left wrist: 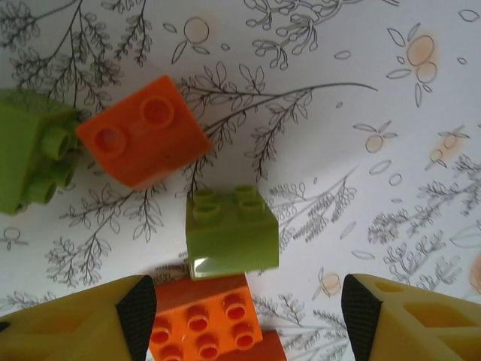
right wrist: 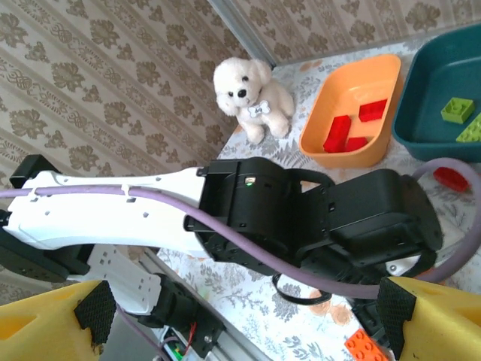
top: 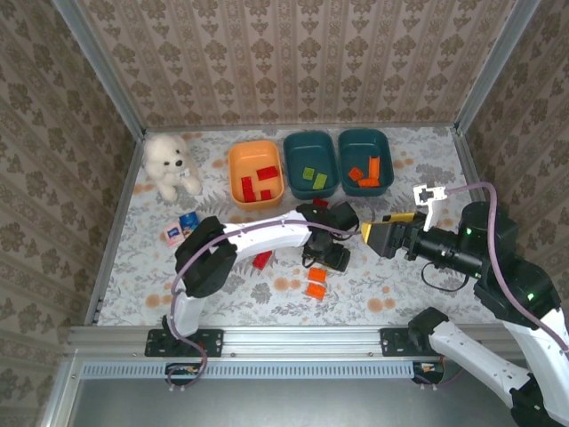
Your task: Sort the legos into containers by color
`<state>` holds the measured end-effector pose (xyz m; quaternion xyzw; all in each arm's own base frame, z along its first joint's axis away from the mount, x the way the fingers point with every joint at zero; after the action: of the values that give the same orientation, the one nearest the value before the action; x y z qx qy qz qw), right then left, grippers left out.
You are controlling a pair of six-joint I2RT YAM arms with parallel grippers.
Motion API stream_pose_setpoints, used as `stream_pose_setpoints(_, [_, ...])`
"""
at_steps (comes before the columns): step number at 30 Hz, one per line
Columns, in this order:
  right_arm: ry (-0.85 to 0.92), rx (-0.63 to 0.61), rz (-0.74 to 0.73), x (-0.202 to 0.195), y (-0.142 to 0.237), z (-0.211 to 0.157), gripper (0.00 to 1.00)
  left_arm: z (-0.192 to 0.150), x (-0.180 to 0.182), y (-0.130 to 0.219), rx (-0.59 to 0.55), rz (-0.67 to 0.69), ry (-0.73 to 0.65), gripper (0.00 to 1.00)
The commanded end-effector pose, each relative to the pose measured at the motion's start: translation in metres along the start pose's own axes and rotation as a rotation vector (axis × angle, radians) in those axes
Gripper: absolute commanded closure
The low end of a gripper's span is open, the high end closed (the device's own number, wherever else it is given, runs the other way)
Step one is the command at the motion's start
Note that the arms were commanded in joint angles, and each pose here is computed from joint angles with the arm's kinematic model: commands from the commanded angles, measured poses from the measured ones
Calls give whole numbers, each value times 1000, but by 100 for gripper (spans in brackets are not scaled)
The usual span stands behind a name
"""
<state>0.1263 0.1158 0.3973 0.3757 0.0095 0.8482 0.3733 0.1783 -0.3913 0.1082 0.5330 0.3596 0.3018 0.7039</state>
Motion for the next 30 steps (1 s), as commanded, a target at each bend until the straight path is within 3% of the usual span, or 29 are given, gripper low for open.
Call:
stream_pose_setpoints(1, [-27, 33, 22, 2, 4, -8, 7, -6, 6, -5, 37, 93, -26, 31])
stream_pose_setpoints(14, [-36, 32, 25, 3, 2, -6, 7, 4, 1, -33, 65, 112, -65, 46])
stream_pose_setpoints(20, [-36, 32, 14, 1, 0, -5, 7, 6, 1, -33, 60, 127, -80, 73])
stream_pose_setpoints(24, [-36, 26, 11, 1, 0, -3, 7, 12, 0, -9, 16, 125, -76, 76])
stream_pose_setpoints(30, [-6, -34, -4, 7, 4, 13, 9, 46, 17, 79, -161, 57, 31, 77])
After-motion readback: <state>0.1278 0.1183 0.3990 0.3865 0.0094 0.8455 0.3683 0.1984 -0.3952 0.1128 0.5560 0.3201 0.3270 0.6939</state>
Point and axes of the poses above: each hand's point on the last joint's axis, 136 mm out from that joint toward the fingers, its own y axis back along the fingers, its own x axis along the line the jaws close on, z = x × y, the point moved 5 cm from there along y, back along the fingers, and after that the axes turned 3 degrees about -y, right-handed, at the moved point
